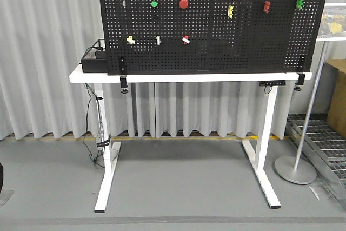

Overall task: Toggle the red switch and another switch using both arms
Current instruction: 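Drive the base forward up to the black pegboard on the table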

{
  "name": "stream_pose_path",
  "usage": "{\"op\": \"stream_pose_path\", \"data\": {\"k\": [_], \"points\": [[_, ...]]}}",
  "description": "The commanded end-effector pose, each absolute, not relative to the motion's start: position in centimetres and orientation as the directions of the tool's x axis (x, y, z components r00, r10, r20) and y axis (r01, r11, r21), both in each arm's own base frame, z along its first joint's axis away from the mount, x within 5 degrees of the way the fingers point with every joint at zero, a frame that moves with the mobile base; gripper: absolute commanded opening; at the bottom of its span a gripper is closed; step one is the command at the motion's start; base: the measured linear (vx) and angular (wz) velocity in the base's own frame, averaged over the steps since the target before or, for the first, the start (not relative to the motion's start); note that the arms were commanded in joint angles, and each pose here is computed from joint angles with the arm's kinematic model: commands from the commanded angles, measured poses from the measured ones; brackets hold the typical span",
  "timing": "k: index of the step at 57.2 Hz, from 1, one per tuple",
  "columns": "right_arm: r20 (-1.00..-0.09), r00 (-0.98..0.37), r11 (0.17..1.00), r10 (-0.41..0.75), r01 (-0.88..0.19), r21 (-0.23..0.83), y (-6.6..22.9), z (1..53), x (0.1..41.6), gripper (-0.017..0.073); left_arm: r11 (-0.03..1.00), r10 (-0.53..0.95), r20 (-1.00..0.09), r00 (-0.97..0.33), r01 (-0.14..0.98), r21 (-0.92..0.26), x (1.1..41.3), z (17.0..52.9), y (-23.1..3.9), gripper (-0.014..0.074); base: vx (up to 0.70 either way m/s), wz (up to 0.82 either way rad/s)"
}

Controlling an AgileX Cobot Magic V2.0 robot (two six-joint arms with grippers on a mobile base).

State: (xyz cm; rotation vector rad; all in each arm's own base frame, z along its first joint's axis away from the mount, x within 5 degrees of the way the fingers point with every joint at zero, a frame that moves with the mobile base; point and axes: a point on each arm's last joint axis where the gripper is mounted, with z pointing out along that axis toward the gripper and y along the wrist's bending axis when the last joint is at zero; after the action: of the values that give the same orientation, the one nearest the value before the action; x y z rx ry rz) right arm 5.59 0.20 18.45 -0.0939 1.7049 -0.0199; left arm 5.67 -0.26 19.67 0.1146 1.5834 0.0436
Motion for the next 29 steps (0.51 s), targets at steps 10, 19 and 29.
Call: {"op": "stream_pose_path", "data": {"k": [10, 19, 29], "points": [[-0.996, -0.044, 0.996, -0.082, -0.045, -0.08, 0.21, 19.11, 5.6, -0.0006, 0.995, 0.09, -0.994, 0.065, 0.035, 0.093, 5.6, 19.85, -0.23, 0.0003, 0.01, -0.02], [-0.996, -0.044, 0.996, -0.082, -0.045, -0.08, 0.21, 19.11, 5.6, -0.0006, 0.995, 0.09, -0.994, 0.065, 0.035, 0.093, 5.6, 19.85, -0.23, 0.0003, 0.04, -0.03], [-0.996, -0.044, 0.996, -0.082, -0.045, -0.08, 0.21, 19.11, 5.6, -0.0006, 0.995, 0.09, -0.994, 0.065, 0.035, 0.093, 5.6, 19.85, -0.23, 0.0003, 0.08, -0.03]]}}
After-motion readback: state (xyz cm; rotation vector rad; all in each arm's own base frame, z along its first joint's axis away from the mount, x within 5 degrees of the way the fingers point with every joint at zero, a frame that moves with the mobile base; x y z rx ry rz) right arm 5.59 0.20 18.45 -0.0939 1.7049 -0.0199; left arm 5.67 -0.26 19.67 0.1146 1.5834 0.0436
